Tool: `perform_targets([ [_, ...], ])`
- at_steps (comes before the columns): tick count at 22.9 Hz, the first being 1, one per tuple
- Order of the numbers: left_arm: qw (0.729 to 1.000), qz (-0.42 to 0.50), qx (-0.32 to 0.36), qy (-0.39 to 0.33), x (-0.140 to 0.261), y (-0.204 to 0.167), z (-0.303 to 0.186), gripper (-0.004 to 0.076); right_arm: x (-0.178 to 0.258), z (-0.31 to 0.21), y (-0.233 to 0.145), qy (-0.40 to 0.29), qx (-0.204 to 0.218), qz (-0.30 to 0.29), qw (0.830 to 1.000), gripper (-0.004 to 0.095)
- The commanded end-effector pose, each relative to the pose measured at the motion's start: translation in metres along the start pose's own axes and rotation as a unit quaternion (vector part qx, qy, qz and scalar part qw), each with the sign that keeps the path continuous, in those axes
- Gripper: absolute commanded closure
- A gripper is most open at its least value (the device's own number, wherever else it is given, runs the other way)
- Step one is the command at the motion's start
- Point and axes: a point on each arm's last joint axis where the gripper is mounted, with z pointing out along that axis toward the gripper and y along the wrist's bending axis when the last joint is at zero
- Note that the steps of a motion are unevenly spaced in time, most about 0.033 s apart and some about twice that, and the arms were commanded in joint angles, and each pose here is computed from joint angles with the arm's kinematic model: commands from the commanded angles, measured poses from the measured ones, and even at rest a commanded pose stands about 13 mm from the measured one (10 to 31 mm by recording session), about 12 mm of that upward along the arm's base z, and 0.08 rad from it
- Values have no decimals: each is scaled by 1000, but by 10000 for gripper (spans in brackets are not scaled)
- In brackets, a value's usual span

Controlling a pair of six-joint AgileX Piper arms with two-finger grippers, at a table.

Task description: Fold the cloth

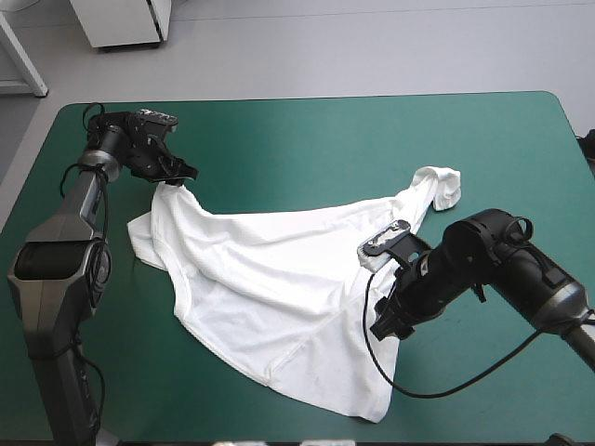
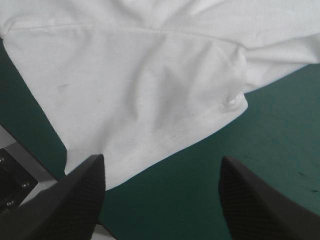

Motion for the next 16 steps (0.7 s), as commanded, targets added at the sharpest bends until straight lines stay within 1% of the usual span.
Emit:
perform_targets([
  [1, 999, -6, 7, -31, -9, -2, -27, 321, 8, -12, 8, -14, -8, -5, 1000, 287],
  [3, 1000, -9, 18, -20, -7, -4, -20, 363, 16, -8, 16, -5, -17, -20, 1000, 287],
  [4, 1000, -9, 18, -18, -7, -4, -19, 457, 23, -2, 24, 8, -22, -37, 999, 286],
  [6, 999, -13, 25, -21, -7, -5, -19, 594, 29, 2, 32, 19, -20, -63, 998, 286],
  [7, 999, -14, 28, -22, -7, -6, -19, 675, 31, 4, 35, 25, -15, -77, 997, 286],
  [8, 999, -14, 28, -23, -8, -6, -19, 730, 33, 6, 37, 31, -9, -90, 995, 286],
  [10, 999, -17, 35, -22, -8, -7, -19, 733, 38, 12, 41, 47, -1, -112, 993, 286],
  [13, 998, -23, 44, -36, -10, -9, -29, 733, 46, 23, 45, 71, -6, -115, 991, 286],
  [16, 998, -24, 46, -42, -11, -10, -34, 733, 51, 28, 51, 83, -6, -139, 987, 286],
])
